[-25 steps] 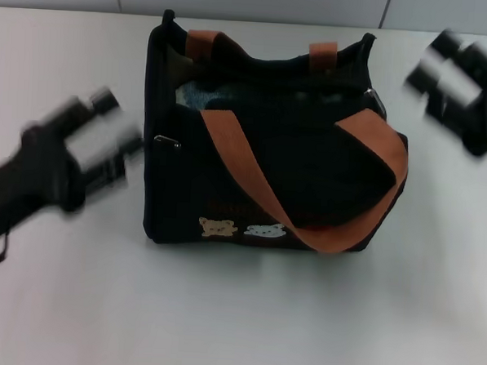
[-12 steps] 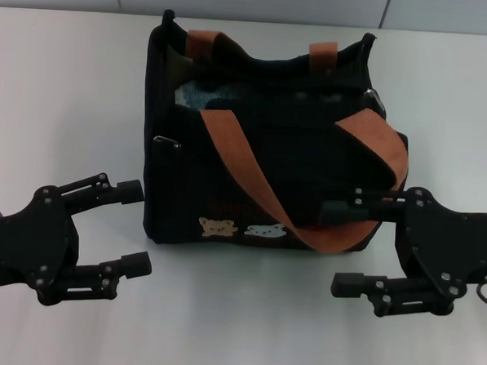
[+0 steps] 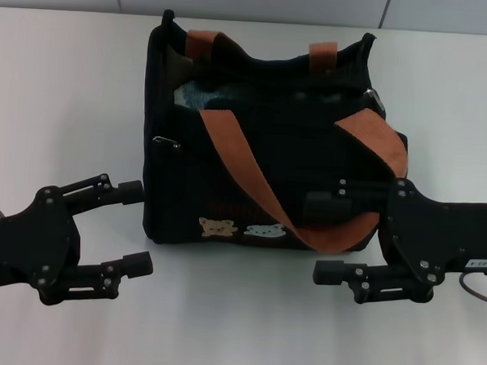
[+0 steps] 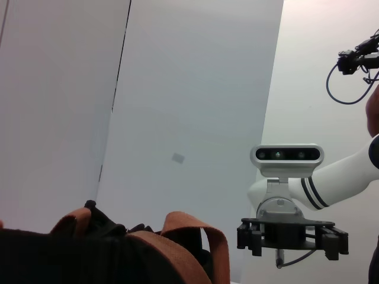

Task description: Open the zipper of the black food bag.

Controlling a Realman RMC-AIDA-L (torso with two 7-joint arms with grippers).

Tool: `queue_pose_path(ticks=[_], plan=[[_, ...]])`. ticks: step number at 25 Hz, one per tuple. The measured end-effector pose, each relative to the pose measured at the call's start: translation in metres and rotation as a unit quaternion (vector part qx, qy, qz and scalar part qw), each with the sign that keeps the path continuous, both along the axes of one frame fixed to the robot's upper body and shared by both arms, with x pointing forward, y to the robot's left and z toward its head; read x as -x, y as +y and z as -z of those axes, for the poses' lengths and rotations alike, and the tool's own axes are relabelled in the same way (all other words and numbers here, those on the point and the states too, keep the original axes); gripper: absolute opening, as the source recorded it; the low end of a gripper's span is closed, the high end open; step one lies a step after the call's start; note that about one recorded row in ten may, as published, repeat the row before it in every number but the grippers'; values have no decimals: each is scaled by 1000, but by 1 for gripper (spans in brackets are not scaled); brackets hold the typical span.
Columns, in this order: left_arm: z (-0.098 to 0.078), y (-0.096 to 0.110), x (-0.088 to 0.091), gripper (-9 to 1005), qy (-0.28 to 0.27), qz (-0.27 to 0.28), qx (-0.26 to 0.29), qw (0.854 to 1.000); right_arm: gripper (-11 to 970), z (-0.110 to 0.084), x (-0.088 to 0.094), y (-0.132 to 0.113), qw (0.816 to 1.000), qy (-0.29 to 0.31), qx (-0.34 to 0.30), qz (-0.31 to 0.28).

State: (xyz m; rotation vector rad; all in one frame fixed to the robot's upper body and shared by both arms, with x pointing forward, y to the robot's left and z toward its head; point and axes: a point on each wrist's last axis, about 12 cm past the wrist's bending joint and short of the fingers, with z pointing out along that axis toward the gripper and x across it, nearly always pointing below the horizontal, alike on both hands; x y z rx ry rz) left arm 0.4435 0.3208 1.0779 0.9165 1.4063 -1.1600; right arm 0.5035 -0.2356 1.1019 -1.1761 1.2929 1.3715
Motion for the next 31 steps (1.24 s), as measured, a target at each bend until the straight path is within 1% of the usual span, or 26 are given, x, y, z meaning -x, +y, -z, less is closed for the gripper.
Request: queue_pose_path(ticks=[15,21,24,26,31], plan=[[1,-2,-2,859,-7,-7,-1,1000,731,-4,-3,4,1000,11,0,-9],[3,-6,-6,859,-6,-20,2,1000,731,-10,-13,10,1000,-4,5,-13],[0,-11,-15,859,-13,-26,2,1000,731,-12,-16,13,1000,-8,7,-14],[-4,-14,-25,859,-20,-24,-1,1000,731,-10,-16,13,1000,-8,8,-11],[-17,-27,-56,859,-29,-18,-7,999,731,0,-7,12,1000,9,3,3]])
